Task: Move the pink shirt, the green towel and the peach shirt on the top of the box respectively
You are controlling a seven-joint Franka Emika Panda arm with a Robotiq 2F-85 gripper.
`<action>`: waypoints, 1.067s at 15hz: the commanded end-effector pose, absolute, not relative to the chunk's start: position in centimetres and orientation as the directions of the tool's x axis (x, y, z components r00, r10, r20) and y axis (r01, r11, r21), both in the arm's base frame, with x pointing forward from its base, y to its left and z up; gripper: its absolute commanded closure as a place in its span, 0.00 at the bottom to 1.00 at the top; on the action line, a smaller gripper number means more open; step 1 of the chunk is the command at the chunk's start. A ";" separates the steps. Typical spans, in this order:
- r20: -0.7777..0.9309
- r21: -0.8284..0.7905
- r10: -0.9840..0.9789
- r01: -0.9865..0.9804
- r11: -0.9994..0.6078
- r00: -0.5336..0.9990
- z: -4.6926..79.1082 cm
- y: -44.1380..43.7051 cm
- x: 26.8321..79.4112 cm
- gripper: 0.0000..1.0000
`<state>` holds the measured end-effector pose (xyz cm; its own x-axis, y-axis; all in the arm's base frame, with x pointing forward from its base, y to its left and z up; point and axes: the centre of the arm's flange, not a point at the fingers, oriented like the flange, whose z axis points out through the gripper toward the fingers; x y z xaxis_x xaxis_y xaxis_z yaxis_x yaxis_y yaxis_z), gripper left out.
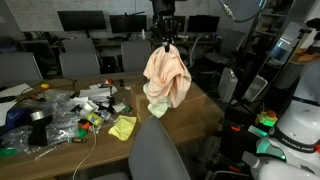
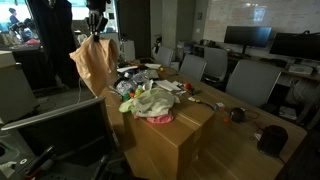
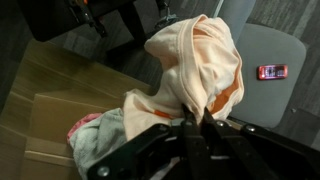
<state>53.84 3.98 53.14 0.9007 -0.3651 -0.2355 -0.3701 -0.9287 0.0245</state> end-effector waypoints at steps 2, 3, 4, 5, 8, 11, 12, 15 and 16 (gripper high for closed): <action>-0.236 -0.101 -0.456 -0.489 -0.867 0.858 56.4 -1.9 54.9 0.98; -0.236 -0.122 -0.484 -0.520 -0.846 0.843 56.6 -3.0 55.1 0.98; -0.236 -0.144 -0.510 -0.549 -0.823 0.827 56.8 -4.2 55.3 0.98; -0.241 -0.159 -0.531 -0.573 -0.804 0.812 57.0 -5.2 55.5 0.98; -0.261 -0.178 -0.569 -0.618 -0.766 0.780 57.3 -7.4 56.7 0.98; -0.263 -0.170 -0.602 -0.651 -0.740 0.754 57.2 -8.7 58.4 0.98; -0.242 -0.163 -0.624 -0.665 -0.729 0.743 57.3 -9.0 58.9 0.98; -0.147 -0.178 -0.700 -0.715 -0.676 0.699 57.7 -10.2 60.6 0.98; -0.112 -0.193 -0.725 -0.730 -0.655 0.680 58.0 -10.7 61.1 0.98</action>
